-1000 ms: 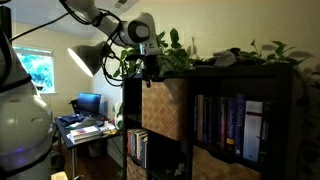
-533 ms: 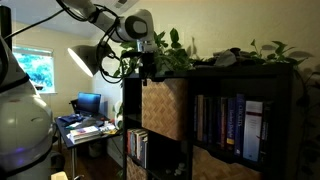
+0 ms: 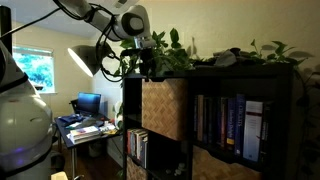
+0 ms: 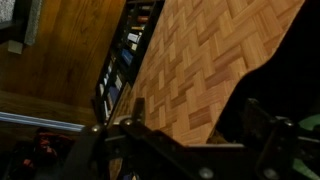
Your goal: Pull out the top brown basket then put the socks in the basket, then push in the basket
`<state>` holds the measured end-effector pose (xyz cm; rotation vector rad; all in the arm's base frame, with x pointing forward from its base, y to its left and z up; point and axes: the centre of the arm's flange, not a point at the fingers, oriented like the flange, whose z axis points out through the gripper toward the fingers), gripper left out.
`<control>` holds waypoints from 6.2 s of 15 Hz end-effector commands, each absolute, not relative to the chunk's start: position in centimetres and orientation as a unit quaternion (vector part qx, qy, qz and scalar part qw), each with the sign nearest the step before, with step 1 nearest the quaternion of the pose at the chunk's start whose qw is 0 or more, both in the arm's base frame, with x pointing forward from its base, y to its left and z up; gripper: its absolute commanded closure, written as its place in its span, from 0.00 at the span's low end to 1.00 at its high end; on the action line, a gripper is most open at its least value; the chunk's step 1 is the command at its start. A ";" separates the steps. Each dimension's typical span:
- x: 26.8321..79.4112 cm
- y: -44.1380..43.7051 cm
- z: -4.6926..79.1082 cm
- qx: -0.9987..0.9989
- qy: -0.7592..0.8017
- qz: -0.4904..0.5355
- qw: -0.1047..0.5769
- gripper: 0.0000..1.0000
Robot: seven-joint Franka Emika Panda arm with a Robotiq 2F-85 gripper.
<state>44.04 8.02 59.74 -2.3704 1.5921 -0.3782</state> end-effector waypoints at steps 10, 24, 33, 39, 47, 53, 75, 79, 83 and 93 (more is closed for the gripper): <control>47.9 7.4 56.3 -0.796 0.576 -0.157 0.099 0.00; 45.4 6.2 57.1 -0.788 0.594 -0.138 0.087 0.00; 43.9 6.1 57.2 -0.794 0.593 -0.108 0.081 0.00; 42.2 6.3 57.7 -0.795 0.596 -0.089 0.072 0.00; 41.0 6.1 58.2 -0.794 0.599 -0.081 0.069 0.00; 41.9 6.2 60.7 -0.797 0.587 -0.123 0.073 0.00; 51.8 -1.1 68.0 -0.784 0.572 -0.242 0.006 0.00; 53.6 -3.5 68.0 -0.767 0.591 -0.250 -0.005 0.00; 55.5 -7.2 68.3 -0.750 0.611 -0.253 -0.014 0.00; 59.3 -11.5 71.3 -0.716 0.655 -0.236 0.052 0.00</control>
